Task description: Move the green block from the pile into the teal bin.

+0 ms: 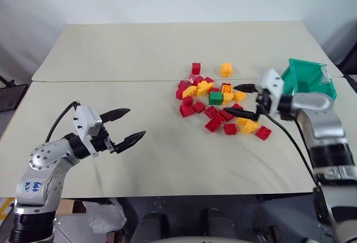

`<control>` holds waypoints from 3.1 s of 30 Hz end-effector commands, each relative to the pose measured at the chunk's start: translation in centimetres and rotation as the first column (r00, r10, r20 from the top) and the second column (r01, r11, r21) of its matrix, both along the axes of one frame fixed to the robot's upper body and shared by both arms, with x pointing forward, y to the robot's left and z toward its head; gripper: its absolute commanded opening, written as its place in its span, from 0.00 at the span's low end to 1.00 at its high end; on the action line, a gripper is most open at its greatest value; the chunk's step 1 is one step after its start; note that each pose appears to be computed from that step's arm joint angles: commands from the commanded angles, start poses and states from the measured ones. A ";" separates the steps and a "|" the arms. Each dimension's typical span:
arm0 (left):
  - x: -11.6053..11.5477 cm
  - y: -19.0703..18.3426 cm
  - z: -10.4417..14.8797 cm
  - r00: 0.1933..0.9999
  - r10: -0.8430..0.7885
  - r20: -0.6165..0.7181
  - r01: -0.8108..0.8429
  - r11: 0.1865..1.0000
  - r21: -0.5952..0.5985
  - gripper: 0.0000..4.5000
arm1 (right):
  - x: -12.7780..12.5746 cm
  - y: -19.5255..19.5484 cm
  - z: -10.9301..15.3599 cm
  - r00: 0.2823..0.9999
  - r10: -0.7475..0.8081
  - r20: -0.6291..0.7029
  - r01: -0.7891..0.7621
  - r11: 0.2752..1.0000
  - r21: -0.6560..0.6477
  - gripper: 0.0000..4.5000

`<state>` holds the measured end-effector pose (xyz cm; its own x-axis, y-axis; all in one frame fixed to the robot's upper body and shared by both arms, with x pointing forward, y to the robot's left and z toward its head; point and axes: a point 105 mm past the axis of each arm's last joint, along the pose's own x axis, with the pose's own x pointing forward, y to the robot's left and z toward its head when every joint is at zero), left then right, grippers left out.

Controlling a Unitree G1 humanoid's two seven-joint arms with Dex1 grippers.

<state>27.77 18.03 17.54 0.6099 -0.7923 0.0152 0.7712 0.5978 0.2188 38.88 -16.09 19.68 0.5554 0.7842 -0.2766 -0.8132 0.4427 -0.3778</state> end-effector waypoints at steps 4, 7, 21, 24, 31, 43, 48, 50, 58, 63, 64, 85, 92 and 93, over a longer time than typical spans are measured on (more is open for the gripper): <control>-0.4 -0.5 0.6 0.999 -0.013 0.030 0.013 1.000 -0.009 1.00 | 3.1 1.9 -1.2 0.999 -0.018 -0.033 0.011 0.980 -0.201 0.99; -0.5 -0.5 0.6 0.999 -0.008 0.033 0.008 1.000 -0.012 1.00 | 4.2 2.6 -1.3 0.999 -0.032 -0.025 0.025 0.969 -0.245 0.99; -1.0 -0.6 0.5 1.000 0.005 0.028 -0.005 1.000 -0.022 1.00 | 5.2 1.9 -2.0 0.990 -0.104 -0.091 0.075 0.959 -0.273 0.95; -0.9 -0.7 0.6 1.000 0.001 0.030 0.000 1.000 -0.022 1.00 | 5.1 2.2 -2.4 0.990 -0.091 -0.105 0.058 0.958 -0.279 0.77; -0.8 -0.8 0.7 0.999 -0.008 0.031 0.009 1.000 -0.020 1.00 | 4.9 2.1 -2.9 0.985 -0.090 -0.145 0.044 0.955 -0.292 0.33; -0.7 -1.3 1.0 0.999 -0.028 0.043 0.029 0.999 -0.029 1.00 | 3.8 -0.3 5.4 0.999 -0.013 0.037 0.007 0.988 0.151 0.33; -0.4 -2.6 1.7 0.994 -0.081 0.070 0.084 0.996 -0.044 1.00 | 1.8 -6.5 8.6 0.976 -0.172 0.134 0.124 0.942 0.311 0.33; -0.2 -3.3 2.3 0.990 -0.106 0.091 0.112 0.992 -0.063 1.00 | 1.0 -10.4 9.1 0.935 -0.319 0.154 0.250 0.903 0.348 0.33; 1.1 -6.7 4.3 0.966 -0.201 0.161 0.221 0.968 -0.121 1.00 | -0.3 -22.3 6.5 0.587 -0.801 0.115 0.749 0.592 0.299 0.33; 1.8 -7.5 4.3 0.959 -0.229 0.166 0.249 0.962 -0.110 1.00 | 0.8 -22.9 4.3 0.502 -0.861 0.088 0.820 0.506 0.270 0.33; 1.9 -7.5 4.3 0.959 -0.231 0.168 0.250 0.962 -0.108 1.00 | 1.0 -22.9 4.1 0.494 -0.865 0.087 0.825 0.498 0.267 0.33; 1.2 1.2 0.1 0.996 0.064 0.059 -0.068 0.995 0.078 1.00 | -4.3 -10.2 3.4 0.983 -0.062 0.174 0.006 0.951 0.309 0.99; -0.1 4.2 -1.2 0.983 0.176 0.049 -0.181 0.975 0.130 1.00 | -9.6 -6.6 -2.5 0.997 0.052 0.055 -0.066 0.953 0.297 0.99; -0.3 4.4 -1.3 0.981 0.187 0.050 -0.192 0.973 0.131 1.00 | -9.9 -6.5 -3.1 0.998 0.040 0.056 -0.054 0.952 0.300 0.99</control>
<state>27.77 22.10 15.09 0.7379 -0.6690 -0.0884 0.6625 0.6931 0.2842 29.33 -23.01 15.60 0.5255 0.8500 -0.0371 -0.8335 0.5055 -0.2232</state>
